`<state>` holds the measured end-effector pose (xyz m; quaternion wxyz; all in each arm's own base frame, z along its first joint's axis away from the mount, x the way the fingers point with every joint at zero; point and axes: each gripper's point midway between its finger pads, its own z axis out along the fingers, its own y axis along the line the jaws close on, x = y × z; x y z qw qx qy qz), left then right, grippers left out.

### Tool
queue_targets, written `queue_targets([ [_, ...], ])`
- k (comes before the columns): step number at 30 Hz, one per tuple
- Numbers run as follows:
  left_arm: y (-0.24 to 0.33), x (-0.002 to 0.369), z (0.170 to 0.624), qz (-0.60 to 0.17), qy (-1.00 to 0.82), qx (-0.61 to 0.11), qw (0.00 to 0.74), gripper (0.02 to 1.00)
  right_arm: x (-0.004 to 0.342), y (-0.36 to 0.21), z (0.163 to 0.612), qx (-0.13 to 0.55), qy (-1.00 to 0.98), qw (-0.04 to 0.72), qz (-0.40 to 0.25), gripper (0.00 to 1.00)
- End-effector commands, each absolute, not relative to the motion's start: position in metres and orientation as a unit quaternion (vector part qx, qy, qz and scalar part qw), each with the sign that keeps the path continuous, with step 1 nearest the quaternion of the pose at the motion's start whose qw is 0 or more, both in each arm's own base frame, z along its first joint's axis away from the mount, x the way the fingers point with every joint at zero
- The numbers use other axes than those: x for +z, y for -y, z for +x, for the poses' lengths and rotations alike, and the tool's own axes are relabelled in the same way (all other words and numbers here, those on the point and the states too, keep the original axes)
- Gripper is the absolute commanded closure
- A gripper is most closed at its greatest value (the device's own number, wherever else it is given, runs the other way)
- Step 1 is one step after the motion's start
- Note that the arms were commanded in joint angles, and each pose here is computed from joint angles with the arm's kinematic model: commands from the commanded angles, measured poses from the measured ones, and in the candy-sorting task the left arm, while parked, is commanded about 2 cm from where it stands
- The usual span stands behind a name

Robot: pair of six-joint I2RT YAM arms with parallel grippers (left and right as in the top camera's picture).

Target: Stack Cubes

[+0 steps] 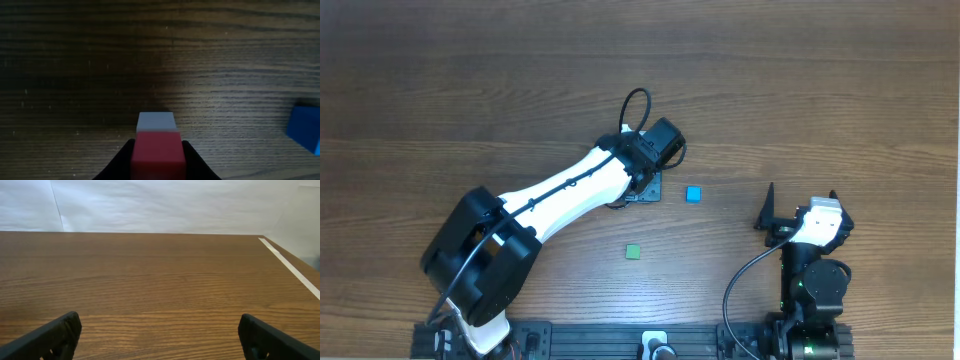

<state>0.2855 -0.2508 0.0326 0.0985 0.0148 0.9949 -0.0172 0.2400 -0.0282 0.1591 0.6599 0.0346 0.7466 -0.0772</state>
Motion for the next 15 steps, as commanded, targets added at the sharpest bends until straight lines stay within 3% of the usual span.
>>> queue_targets([
  [1, 0.2507, 0.028, 0.2895, 0.005, -0.995, -0.01, 0.101, 0.831, 0.1569, 0.0284, 0.2402, -0.076, -0.746, 0.661, 0.035, 0.007],
  [15, 0.2505, 0.027, 0.2892, 0.005, -0.995, -0.009, 0.1, 0.818, 0.1569, 0.0284, 0.2402, -0.076, -0.746, 0.661, 0.035, 0.009],
])
